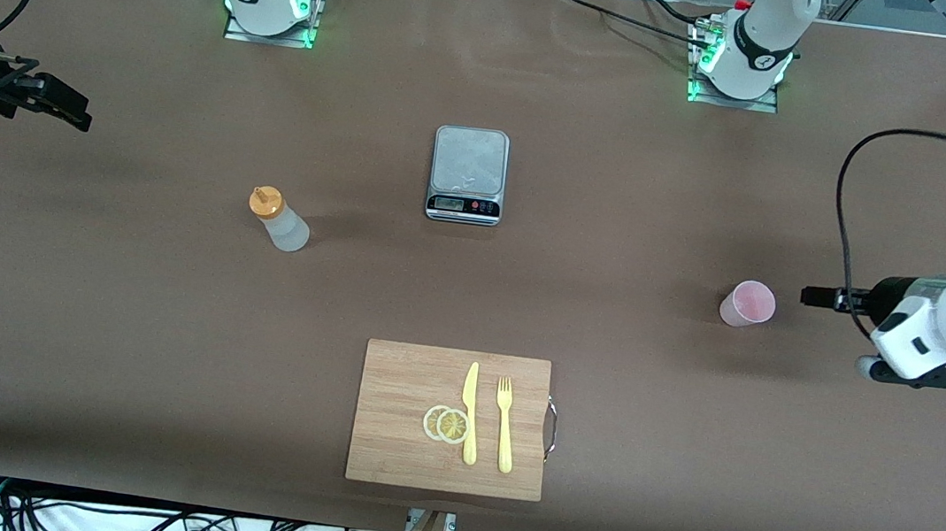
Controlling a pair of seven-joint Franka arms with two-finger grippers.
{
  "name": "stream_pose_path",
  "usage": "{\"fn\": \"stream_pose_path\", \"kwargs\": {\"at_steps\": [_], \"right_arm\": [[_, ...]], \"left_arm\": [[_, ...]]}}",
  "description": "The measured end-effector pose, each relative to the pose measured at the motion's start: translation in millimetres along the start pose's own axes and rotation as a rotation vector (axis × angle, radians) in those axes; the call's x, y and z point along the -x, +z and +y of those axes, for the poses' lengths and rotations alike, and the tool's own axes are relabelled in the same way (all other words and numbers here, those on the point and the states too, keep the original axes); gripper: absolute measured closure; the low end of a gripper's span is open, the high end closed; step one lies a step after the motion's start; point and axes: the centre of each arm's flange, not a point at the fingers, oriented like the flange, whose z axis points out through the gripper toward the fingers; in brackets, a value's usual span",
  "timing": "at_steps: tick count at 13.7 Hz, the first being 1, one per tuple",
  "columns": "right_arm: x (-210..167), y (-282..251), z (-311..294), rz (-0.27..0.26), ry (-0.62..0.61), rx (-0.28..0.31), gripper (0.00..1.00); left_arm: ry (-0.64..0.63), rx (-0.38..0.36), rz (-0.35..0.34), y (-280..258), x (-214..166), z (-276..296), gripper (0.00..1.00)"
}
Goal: Add sauce to pink cup with both arms
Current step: 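Reach the left gripper down to the pink cup and grasp it, then carry the pink cup with the left gripper onto the scale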
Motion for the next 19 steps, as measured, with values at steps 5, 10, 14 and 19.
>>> {"fn": "stream_pose_path", "kwargs": {"at_steps": [5,10,14,19], "right_arm": [[0,0,0,0.0,0.0,0.0,0.0],[0,0,0,0.0,0.0,0.0,0.0],[0,0,0,0.0,0.0,0.0,0.0],[0,0,0,0.0,0.0,0.0,0.0]], "left_arm": [[0.077,-0.036,0.096,98,-5,-9,0.0],[0.097,-0.043,0.136,131,2,-10,0.02],[0.104,-0.044,0.144,143,6,-6,0.23],[0.105,-0.045,0.149,139,8,-5,0.63]]}}
